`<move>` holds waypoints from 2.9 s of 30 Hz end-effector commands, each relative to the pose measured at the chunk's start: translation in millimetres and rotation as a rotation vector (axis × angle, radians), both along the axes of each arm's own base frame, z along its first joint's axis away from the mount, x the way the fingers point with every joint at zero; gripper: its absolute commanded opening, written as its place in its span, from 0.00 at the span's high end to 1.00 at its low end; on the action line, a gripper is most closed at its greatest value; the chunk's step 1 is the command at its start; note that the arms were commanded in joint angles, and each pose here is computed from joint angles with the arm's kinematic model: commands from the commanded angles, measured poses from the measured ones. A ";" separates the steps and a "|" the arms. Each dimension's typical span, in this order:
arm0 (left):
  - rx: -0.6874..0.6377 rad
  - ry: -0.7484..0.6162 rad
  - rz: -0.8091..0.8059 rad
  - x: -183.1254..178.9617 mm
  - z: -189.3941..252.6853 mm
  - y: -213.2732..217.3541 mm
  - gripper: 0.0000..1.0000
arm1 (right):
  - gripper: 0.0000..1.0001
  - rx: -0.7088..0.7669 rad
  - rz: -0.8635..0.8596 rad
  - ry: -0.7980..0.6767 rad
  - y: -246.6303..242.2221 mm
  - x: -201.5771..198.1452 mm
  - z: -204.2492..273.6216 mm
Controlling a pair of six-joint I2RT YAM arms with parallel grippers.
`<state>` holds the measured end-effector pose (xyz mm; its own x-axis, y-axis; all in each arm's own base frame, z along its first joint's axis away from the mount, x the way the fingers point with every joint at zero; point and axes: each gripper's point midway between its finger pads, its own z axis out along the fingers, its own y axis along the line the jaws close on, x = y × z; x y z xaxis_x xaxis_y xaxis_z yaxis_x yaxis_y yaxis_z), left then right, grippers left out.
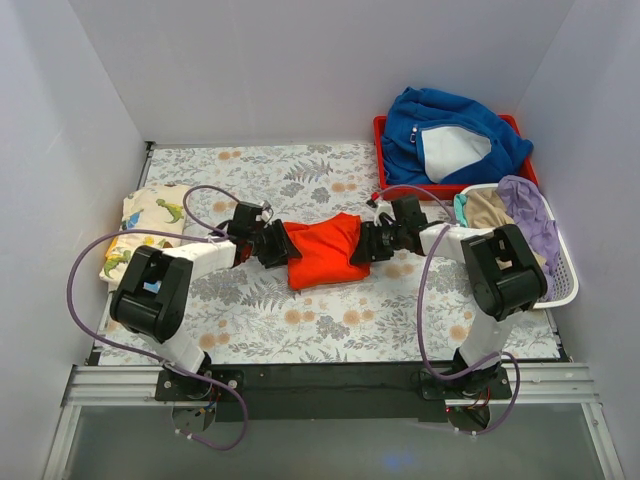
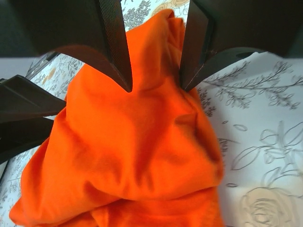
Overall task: Fold and stack the t-shirts
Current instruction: Fold the tshirt, then neatly place the folded tshirt to the corner
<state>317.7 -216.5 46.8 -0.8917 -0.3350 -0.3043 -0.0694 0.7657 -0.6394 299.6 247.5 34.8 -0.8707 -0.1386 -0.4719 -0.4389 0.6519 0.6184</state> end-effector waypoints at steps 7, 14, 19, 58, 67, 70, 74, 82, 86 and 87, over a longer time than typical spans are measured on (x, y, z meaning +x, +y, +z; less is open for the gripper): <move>-0.015 -0.027 -0.063 2.4 0.2 -18.8 0.62 | 0.99 0.009 0.044 -0.039 22.9 1.3 -2.1; -0.103 -0.054 -0.007 -4.0 8.0 7.2 1.00 | 0.99 0.077 -0.027 -0.096 -1.5 -2.5 27.3; -0.093 -0.095 0.040 1.3 18.0 33.7 1.00 | 0.99 0.100 -0.065 -0.074 -22.5 -11.6 29.6; -0.044 -0.035 0.013 14.0 6.6 16.6 0.16 | 0.32 -0.042 -0.128 -0.201 -51.6 2.5 57.5; -0.064 0.044 -0.160 -1.7 -20.8 -58.9 0.15 | 0.32 -0.055 -0.123 -0.168 -51.7 1.8 45.6; -0.078 0.050 -0.193 1.0 -30.5 -78.2 0.15 | 0.32 -0.055 -0.122 -0.166 -51.5 1.6 45.2; -0.097 0.027 -0.207 17.8 -30.6 -92.9 0.78 | 0.33 -0.067 -0.130 -0.164 -53.9 0.7 42.3; -0.046 -0.201 -0.218 130.5 45.2 -93.8 1.00 | 0.33 -0.056 -0.145 -0.190 -54.8 0.1 53.2; -0.013 -0.378 -0.193 196.7 111.0 -45.8 1.00 | 0.33 -0.048 -0.138 -0.177 -53.4 -2.4 51.0; 0.008 -0.450 -0.164 223.0 137.3 -26.4 1.00 | 0.33 -0.047 -0.134 -0.169 -52.9 -3.2 48.5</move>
<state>488.6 -301.6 112.1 -0.8414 -0.1779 -0.5103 0.2551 0.7017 -0.6652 295.5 191.9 75.5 -0.8034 -0.0587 -0.5925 -0.4249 0.7537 0.5015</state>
